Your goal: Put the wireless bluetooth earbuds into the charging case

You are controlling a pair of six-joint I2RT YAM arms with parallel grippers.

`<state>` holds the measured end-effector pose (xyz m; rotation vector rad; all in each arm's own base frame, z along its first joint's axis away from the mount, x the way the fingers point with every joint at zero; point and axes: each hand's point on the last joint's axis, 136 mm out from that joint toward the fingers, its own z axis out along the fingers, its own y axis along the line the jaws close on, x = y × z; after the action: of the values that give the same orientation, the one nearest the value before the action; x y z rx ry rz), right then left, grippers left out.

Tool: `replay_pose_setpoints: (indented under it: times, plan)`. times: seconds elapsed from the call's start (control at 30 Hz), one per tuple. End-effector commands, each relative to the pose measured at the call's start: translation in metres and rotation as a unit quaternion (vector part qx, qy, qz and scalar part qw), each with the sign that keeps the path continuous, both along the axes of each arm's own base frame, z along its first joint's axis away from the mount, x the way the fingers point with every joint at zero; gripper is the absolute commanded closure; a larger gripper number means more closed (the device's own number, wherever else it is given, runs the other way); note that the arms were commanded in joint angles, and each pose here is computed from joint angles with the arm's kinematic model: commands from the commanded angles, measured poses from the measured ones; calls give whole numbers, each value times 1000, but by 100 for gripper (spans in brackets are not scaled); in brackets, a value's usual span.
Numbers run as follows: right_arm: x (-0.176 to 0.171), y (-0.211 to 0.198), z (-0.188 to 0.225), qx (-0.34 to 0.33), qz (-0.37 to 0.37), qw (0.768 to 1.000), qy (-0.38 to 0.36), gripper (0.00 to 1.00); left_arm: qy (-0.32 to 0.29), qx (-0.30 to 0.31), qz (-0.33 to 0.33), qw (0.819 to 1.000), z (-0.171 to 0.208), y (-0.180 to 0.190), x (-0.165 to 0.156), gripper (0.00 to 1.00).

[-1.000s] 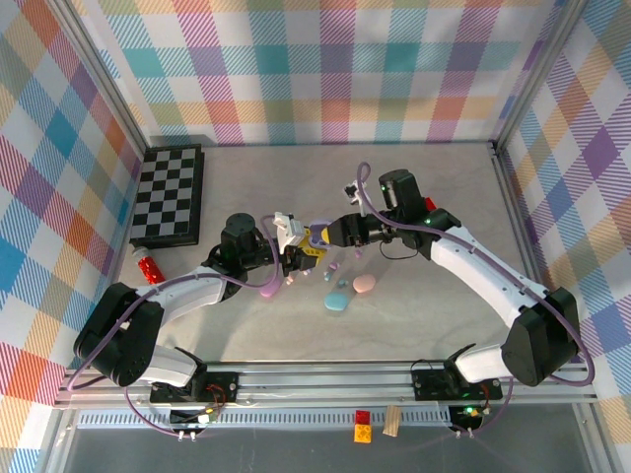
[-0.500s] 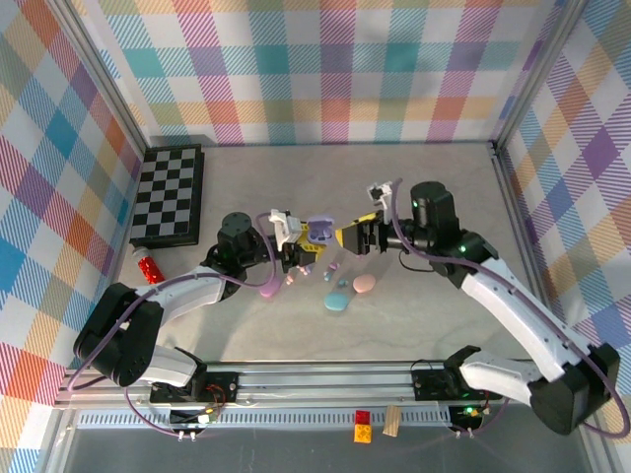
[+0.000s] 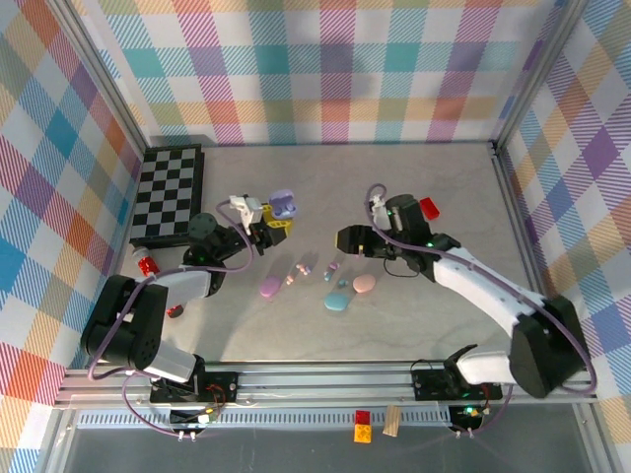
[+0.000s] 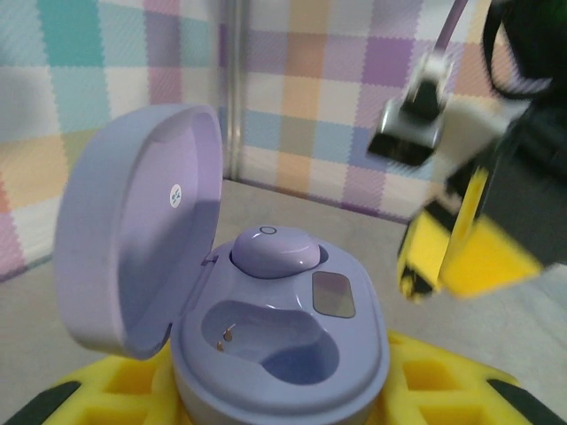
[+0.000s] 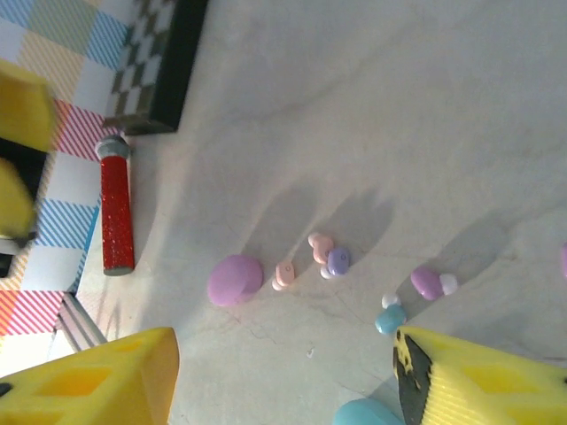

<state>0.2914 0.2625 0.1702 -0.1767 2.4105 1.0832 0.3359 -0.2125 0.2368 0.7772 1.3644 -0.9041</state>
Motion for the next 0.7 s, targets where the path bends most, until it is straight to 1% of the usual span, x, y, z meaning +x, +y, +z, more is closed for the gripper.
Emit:
replay_pose_setpoints:
  times: [0.0, 0.1, 0.2, 0.4, 0.5, 0.67]
  plan:
    - [2, 25, -11, 51, 9, 997, 65, 37, -39, -22, -1, 999, 23, 11, -9, 63]
    - [6, 47, -36, 46, 17, 992, 112, 38, -40, -19, 9, 999, 24, 16, -11, 63]
    - [11, 64, -58, 33, 18, 990, 138, 39, -34, -15, 16, 999, 24, 19, -10, 63]
    - [15, 86, -86, 15, 23, 987, 161, 40, -28, -11, 22, 999, 24, 21, -14, 63]
    - [16, 90, -97, 7, 22, 985, 170, 41, -18, -8, 22, 1000, 22, 21, -12, 64]
    - [15, 95, -109, -7, 27, 983, 179, 41, -18, -8, 35, 999, 21, 24, -11, 64]
